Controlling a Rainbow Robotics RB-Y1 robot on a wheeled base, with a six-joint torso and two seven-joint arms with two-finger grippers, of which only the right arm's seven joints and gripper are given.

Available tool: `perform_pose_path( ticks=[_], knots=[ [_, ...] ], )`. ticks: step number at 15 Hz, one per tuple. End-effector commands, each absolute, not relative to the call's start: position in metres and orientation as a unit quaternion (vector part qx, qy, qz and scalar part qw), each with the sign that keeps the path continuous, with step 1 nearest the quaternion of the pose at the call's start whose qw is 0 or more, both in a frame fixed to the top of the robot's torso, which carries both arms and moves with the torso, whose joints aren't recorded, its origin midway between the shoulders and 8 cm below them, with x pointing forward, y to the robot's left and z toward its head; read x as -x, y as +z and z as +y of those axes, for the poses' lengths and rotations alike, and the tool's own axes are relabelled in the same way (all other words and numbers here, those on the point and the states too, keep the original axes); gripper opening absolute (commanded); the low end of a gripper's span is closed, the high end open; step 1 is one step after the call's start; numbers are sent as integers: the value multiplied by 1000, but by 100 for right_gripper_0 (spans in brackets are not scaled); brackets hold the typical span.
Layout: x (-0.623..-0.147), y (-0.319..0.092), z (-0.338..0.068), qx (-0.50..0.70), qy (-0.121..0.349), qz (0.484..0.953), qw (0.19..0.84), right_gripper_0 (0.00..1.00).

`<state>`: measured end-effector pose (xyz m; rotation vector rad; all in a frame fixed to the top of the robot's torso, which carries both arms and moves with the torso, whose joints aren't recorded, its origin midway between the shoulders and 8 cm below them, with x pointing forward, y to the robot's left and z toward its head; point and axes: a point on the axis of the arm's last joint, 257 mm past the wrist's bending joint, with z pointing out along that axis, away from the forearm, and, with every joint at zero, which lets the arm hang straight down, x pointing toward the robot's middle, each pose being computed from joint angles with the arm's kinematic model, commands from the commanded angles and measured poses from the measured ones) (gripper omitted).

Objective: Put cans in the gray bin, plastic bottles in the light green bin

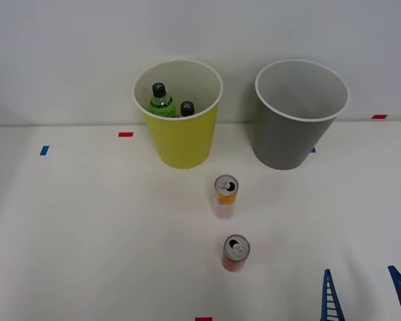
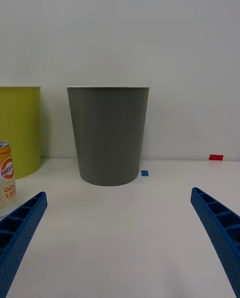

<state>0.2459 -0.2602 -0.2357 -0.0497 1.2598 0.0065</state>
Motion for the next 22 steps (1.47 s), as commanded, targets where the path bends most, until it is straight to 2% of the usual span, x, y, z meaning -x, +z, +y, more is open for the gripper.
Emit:
perform_pose_path(
  ticks=[1, 22],
  knots=[
    [-246, -235, -260, 23, 3, 589, 808, 100],
    [-246, -235, -260, 23, 3, 589, 808, 100]
  ],
)
